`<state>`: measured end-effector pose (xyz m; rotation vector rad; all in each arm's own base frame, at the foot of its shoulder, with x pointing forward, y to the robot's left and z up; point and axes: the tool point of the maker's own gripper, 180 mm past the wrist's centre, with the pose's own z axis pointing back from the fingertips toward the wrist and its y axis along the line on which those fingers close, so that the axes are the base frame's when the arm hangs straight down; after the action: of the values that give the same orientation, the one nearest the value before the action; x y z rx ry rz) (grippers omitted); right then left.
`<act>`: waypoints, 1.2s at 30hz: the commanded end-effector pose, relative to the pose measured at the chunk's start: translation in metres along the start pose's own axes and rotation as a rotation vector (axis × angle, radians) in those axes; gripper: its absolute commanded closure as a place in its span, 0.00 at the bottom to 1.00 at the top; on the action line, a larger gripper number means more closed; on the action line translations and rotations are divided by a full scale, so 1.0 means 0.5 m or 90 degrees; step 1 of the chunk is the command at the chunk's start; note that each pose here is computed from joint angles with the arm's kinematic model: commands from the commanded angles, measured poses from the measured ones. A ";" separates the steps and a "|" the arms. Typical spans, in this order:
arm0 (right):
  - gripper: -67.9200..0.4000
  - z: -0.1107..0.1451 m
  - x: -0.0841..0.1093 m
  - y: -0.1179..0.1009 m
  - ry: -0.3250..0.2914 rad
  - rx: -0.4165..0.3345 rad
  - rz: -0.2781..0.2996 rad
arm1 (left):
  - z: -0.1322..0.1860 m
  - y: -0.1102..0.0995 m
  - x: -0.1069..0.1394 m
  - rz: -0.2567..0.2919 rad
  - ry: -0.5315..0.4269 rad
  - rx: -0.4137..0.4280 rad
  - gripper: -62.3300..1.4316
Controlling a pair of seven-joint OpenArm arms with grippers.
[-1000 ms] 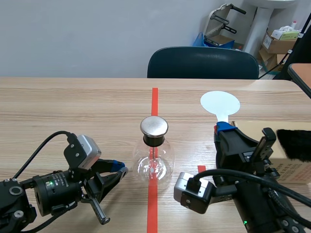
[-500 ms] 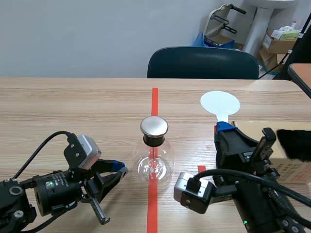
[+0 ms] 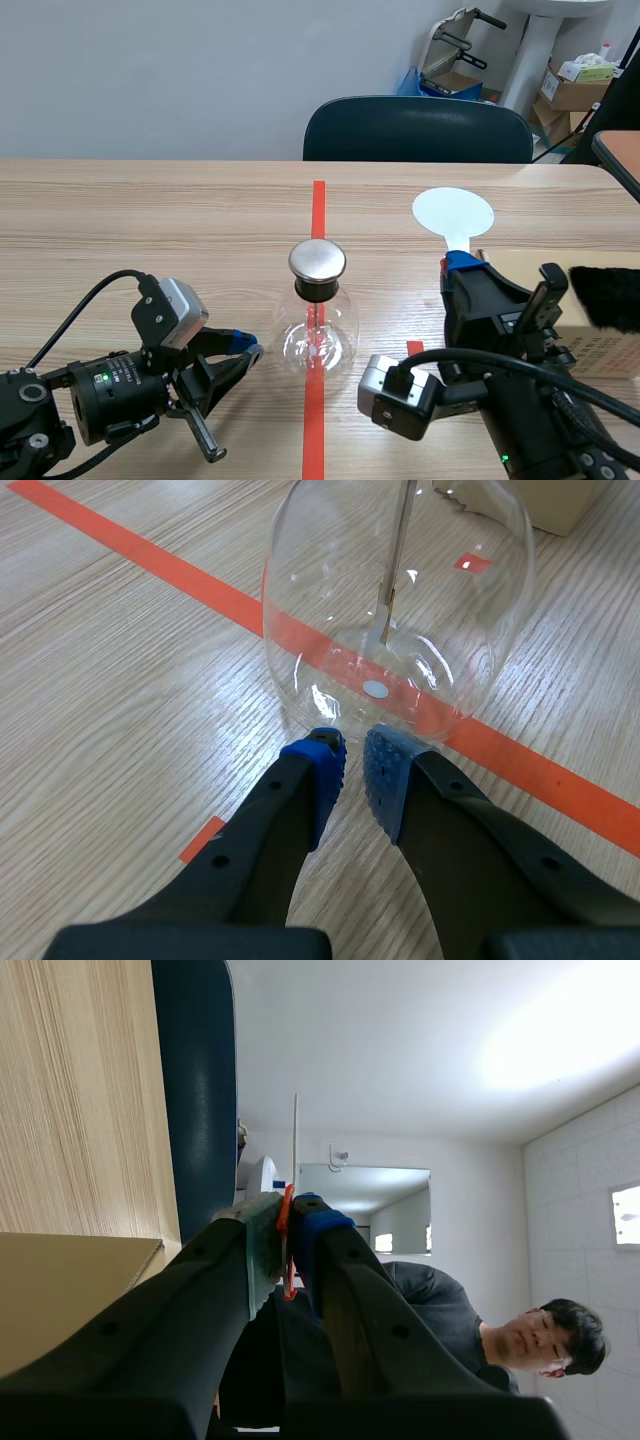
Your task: Do the electroscope experiment
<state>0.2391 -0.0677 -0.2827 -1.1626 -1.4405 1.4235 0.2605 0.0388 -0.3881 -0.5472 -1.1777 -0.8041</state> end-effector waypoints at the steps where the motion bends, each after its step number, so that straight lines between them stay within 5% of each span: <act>1: 0.98 -0.009 -0.002 -0.018 0.000 -0.022 0.002 | -0.008 -0.002 0.024 0.002 -0.025 -0.004 0.82; 26: 0.98 -0.009 0.000 -0.018 -0.003 -0.022 0.002 | -0.008 -0.002 0.024 0.002 -0.025 -0.004 0.82; 36: 0.98 -0.003 0.067 -0.017 -0.122 -0.021 0.004 | -0.008 -0.002 0.024 0.002 -0.025 -0.004 0.82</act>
<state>0.2268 -0.0360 -0.2853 -1.0520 -1.5683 1.5701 0.2605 0.0388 -0.3882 -0.5470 -1.1774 -0.8042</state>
